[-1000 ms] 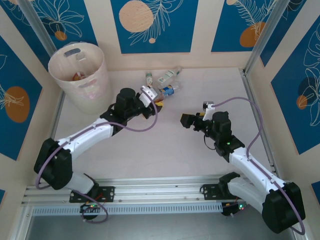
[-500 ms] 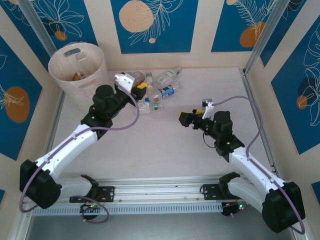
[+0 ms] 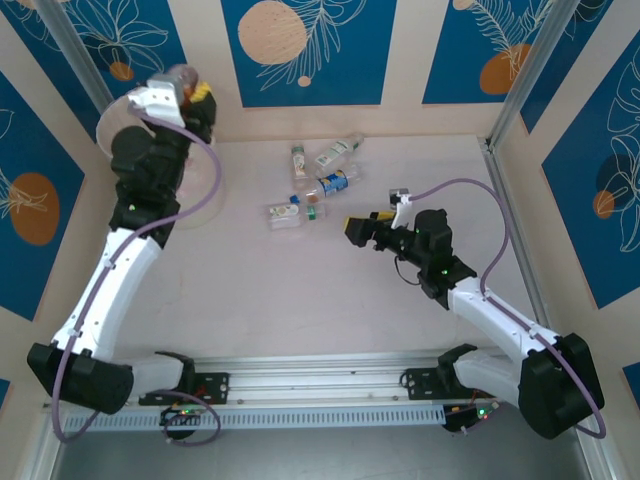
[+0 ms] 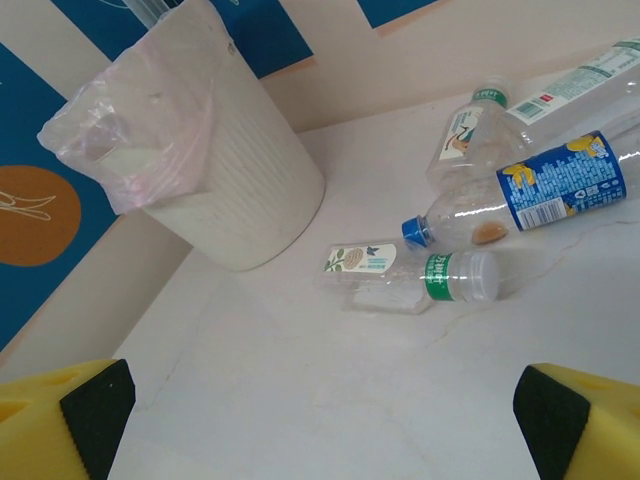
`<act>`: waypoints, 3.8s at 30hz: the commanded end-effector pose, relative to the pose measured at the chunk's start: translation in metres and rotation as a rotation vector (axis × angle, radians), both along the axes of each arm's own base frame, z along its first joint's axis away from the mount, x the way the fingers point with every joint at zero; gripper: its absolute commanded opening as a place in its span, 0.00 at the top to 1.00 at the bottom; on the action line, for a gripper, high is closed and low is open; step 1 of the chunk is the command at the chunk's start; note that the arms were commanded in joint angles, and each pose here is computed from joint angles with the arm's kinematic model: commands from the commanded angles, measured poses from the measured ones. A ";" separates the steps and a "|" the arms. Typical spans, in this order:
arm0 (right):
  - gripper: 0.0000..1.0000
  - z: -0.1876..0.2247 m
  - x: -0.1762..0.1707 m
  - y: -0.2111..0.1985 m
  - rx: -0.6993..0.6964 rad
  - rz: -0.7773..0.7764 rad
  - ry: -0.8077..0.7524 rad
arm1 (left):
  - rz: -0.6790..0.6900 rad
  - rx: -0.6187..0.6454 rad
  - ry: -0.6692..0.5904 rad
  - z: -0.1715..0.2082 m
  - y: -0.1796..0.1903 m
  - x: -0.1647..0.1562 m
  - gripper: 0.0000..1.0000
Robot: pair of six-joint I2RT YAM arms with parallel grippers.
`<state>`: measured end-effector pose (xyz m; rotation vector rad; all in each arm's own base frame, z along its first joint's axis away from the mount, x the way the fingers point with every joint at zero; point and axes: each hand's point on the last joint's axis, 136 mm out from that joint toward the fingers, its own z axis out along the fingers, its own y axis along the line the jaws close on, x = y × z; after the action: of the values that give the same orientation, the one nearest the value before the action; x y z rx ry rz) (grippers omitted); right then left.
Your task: Put the plastic bottles in the bin
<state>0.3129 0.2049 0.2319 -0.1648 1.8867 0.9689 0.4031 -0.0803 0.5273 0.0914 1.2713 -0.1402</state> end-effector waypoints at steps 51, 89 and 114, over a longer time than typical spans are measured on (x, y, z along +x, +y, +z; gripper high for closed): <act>0.00 0.001 -0.008 -0.002 -0.073 -0.042 -0.010 | 0.525 -0.128 0.299 -0.083 0.205 0.139 0.00; 0.00 -0.040 0.012 -0.065 -0.105 -0.342 0.165 | -0.541 1.036 1.065 -0.384 -0.125 0.048 0.00; 0.00 -0.045 0.008 -0.070 -0.098 -0.354 0.182 | -0.634 1.299 1.006 -0.494 -0.158 0.035 0.19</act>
<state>0.3215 0.1372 0.1864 0.1796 2.0539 0.6601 0.4472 -0.2421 0.0358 1.6546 2.1487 0.0688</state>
